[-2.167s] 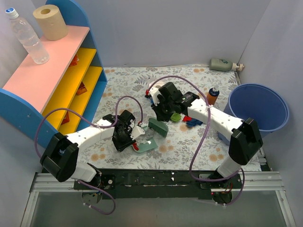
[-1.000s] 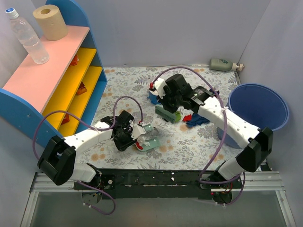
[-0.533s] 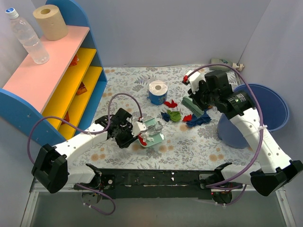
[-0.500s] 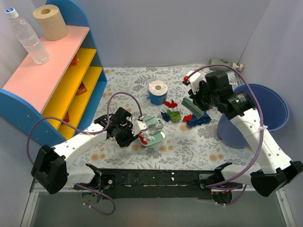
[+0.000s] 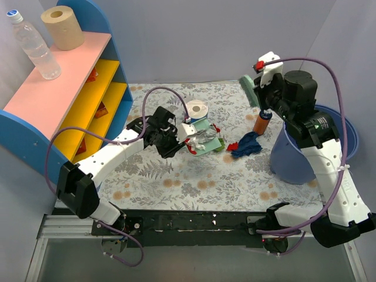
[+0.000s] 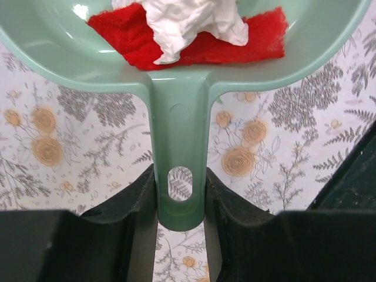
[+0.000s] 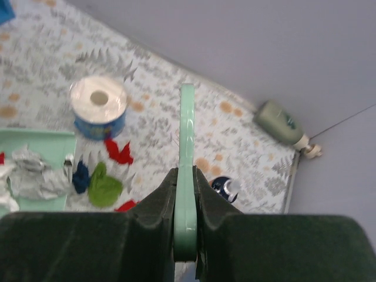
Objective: Sweep away the paper scraps from the table
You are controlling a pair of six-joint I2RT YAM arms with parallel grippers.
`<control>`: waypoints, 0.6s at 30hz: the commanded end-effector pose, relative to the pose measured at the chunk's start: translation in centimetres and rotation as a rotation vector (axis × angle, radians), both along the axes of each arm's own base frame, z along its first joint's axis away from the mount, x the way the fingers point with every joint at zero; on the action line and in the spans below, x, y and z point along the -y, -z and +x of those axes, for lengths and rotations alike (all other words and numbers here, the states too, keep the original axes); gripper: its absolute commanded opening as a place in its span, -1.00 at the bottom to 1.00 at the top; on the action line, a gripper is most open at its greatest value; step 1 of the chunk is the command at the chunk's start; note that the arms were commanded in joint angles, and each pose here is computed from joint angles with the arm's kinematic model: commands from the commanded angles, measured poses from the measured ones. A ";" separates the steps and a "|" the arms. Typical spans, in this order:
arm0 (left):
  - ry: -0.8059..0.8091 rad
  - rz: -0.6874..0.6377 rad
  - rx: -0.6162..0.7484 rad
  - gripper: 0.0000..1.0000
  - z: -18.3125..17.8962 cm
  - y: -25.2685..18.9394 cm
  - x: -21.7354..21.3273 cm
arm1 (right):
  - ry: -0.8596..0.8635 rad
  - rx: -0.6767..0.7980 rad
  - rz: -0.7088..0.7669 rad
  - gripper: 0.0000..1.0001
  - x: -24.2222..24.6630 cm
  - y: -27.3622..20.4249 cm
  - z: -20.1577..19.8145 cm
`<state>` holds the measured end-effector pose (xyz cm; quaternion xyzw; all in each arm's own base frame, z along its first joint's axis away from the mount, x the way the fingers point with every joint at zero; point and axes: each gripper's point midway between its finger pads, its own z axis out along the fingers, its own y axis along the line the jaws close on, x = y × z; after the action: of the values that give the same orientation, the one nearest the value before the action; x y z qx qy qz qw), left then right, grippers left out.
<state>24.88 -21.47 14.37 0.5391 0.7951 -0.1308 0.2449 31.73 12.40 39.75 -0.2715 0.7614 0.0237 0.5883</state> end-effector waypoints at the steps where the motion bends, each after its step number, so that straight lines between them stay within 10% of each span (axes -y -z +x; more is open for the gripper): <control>1: 0.016 -0.063 0.050 -1.00 2.2 -3.6 2.5 | 0.106 0.260 0.125 -0.97 1.4 -8.7 1.9; 18: 0.132 -0.181 0.219 -1.00 6.4 -10.3 13.3 | 0.416 0.333 0.253 -0.97 10.8 -12.6 6.2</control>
<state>30.61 -32.77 21.47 0.5805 0.7306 -0.1507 0.3263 38.81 1.85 48.77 -0.0601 0.7235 -0.0800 0.6831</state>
